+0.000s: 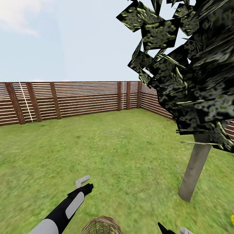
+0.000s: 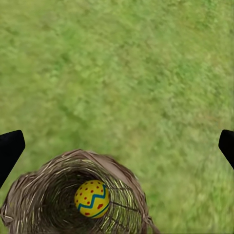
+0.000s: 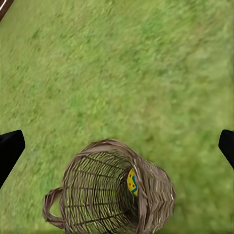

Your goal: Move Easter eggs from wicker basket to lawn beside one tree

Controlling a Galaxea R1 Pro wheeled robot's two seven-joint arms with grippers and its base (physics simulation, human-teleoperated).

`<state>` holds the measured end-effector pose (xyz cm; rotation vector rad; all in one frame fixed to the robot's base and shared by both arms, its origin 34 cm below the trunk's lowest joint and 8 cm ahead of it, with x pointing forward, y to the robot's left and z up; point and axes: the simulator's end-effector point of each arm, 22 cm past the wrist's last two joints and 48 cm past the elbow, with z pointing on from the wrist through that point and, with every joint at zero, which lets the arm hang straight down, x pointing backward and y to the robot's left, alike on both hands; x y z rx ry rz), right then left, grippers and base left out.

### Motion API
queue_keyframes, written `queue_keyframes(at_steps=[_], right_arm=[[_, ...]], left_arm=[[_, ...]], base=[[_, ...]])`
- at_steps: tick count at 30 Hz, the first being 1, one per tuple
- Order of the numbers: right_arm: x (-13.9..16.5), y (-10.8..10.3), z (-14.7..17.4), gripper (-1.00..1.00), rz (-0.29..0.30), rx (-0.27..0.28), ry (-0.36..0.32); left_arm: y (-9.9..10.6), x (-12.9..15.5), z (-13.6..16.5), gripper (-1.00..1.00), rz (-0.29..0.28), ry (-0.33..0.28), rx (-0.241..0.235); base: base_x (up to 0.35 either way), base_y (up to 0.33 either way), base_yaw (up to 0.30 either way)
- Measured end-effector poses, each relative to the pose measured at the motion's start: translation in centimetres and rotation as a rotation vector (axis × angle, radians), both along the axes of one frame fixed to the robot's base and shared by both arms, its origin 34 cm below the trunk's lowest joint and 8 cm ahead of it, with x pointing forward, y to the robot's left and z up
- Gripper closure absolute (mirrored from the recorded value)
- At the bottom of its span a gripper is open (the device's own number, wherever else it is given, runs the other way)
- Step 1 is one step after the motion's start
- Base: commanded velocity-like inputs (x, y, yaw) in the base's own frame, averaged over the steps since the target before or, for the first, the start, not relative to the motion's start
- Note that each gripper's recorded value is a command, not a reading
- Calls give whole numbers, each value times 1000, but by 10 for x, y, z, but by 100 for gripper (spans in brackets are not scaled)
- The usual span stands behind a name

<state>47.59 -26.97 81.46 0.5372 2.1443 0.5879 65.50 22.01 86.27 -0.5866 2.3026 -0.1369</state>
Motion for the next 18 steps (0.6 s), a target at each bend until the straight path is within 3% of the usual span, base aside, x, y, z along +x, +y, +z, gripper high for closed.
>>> queue_keyframes(at_steps=[7,18], right_arm=[[3,1,-4,-100,2,5,-5],[6,0,-6,-100,3,4,-12]], left_arm=[[-7,2,-7,-100,-27,8,-15],[-18,-12,-24,-100,-91,104,-26]], base=[[0,0,0],[0,0,0]])
